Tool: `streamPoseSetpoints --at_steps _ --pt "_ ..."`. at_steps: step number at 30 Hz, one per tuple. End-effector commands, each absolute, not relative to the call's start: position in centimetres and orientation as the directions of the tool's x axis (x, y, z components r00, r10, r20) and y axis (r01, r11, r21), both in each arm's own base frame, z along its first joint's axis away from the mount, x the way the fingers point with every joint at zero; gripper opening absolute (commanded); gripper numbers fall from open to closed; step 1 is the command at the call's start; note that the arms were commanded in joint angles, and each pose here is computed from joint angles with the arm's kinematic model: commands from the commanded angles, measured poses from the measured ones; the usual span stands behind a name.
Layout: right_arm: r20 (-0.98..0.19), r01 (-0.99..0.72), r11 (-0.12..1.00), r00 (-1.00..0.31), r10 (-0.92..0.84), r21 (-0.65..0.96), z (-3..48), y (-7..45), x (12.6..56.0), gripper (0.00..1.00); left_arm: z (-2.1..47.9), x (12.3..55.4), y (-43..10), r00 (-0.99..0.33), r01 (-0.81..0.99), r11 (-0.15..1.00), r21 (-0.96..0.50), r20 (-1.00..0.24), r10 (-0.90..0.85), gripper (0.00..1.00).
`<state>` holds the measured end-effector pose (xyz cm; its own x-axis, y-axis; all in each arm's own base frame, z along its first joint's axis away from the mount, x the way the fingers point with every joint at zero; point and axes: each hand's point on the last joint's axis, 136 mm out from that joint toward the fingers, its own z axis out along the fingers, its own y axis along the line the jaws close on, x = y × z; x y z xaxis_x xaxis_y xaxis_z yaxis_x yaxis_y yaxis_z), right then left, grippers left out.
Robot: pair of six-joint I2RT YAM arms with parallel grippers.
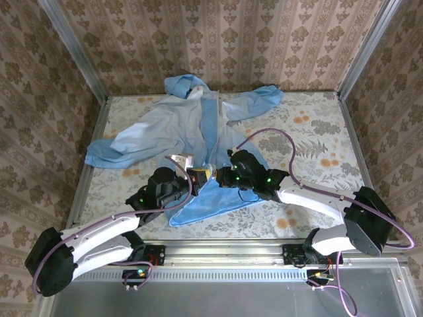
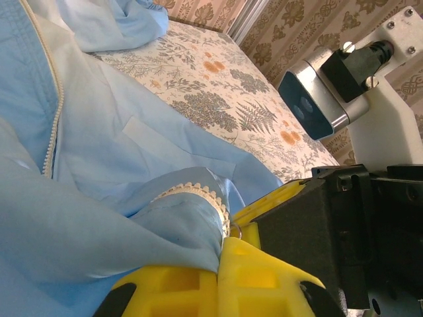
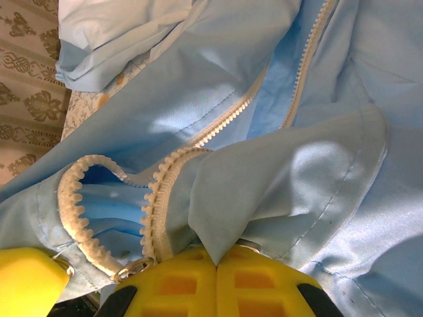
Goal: Zip up the jacket
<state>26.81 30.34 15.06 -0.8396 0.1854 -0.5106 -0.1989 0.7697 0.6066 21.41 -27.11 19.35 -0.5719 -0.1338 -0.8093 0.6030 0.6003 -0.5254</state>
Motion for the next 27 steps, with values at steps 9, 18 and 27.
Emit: streamPoseSetpoints --at_steps 9,18,27 --pt "-0.518 -0.209 0.744 -0.829 0.210 0.635 16.3 31.1 27.5 0.00 22.1 21.4 -28.0 -0.526 0.648 0.563 -0.514 -0.836 -0.157 0.00" --pt "-0.520 -0.208 0.741 -0.826 0.217 0.639 16.6 31.1 27.6 0.00 21.0 21.4 -27.9 -0.539 0.634 0.576 -0.515 -0.829 -0.148 0.00" --pt "-0.512 -0.199 0.736 -0.828 0.226 0.647 16.6 31.1 27.5 0.00 20.5 21.3 -27.8 -0.539 0.631 0.587 -0.507 -0.831 -0.138 0.00"
